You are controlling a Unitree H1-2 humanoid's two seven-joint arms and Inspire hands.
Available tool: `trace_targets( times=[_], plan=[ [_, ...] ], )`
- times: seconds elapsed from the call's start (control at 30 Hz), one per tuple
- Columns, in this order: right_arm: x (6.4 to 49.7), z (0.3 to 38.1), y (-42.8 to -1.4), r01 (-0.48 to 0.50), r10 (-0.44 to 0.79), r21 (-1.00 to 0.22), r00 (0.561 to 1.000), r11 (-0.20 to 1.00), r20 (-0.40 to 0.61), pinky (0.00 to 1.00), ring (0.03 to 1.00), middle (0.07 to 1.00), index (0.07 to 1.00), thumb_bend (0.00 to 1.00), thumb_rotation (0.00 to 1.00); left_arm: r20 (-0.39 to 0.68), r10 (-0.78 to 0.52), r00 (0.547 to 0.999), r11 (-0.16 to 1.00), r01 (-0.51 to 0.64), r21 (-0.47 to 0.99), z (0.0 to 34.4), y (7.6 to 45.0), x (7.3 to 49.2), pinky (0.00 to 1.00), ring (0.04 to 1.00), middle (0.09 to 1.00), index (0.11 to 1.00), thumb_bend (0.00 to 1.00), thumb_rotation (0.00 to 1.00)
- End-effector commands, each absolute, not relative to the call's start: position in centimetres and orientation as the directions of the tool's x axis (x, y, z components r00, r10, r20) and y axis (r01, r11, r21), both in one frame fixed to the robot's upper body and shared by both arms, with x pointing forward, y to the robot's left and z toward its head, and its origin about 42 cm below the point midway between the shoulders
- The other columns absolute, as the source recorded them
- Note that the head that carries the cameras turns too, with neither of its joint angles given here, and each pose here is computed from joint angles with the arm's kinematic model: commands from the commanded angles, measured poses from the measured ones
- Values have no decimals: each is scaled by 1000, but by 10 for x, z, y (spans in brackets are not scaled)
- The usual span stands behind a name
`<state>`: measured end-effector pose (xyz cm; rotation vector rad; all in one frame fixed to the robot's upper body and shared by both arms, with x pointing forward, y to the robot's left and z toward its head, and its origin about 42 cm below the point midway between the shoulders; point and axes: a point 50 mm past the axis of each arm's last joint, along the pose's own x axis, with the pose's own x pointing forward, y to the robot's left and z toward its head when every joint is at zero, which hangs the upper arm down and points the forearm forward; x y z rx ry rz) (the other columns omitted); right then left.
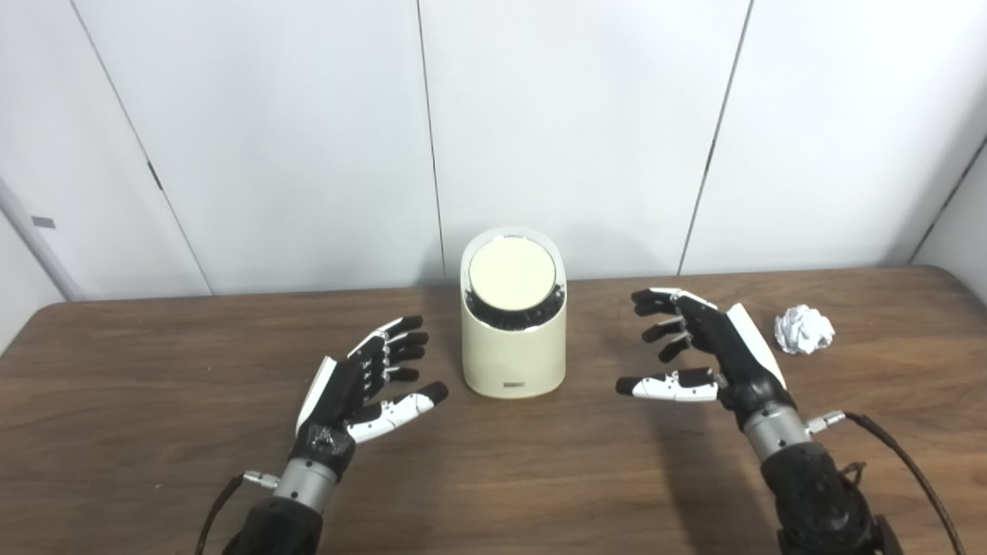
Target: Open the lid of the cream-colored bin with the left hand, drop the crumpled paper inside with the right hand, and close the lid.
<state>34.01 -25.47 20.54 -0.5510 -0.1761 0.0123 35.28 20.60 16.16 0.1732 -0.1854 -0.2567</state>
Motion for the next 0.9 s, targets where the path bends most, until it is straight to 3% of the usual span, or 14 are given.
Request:
trace_targets(
  times=[0.0,0.47,0.6,0.73,0.87],
  plan=[
    [340,221,-252,74,67,-509,965,857,252,482,630,741,744,744,124,239,-281,929,950,235,205,179,202,361,733,809,819,883,793,293],
    [344,208,-257,59,92,-505,959,861,268,515,641,743,748,757,184,246,-267,932,955,221,199,177,198,362,750,819,826,886,783,281],
    [344,209,-253,58,92,-503,959,862,268,512,631,743,745,758,157,258,-252,933,956,199,216,181,200,362,756,826,824,886,805,297],
    [346,207,-252,60,79,-497,964,866,255,495,635,742,743,745,163,304,-196,932,955,111,274,194,197,362,731,811,826,875,796,264],
    [347,203,-250,57,79,-484,963,873,257,500,634,736,740,734,100,334,-142,932,963,52,263,211,190,368,811,838,841,875,766,333]
  ],
)
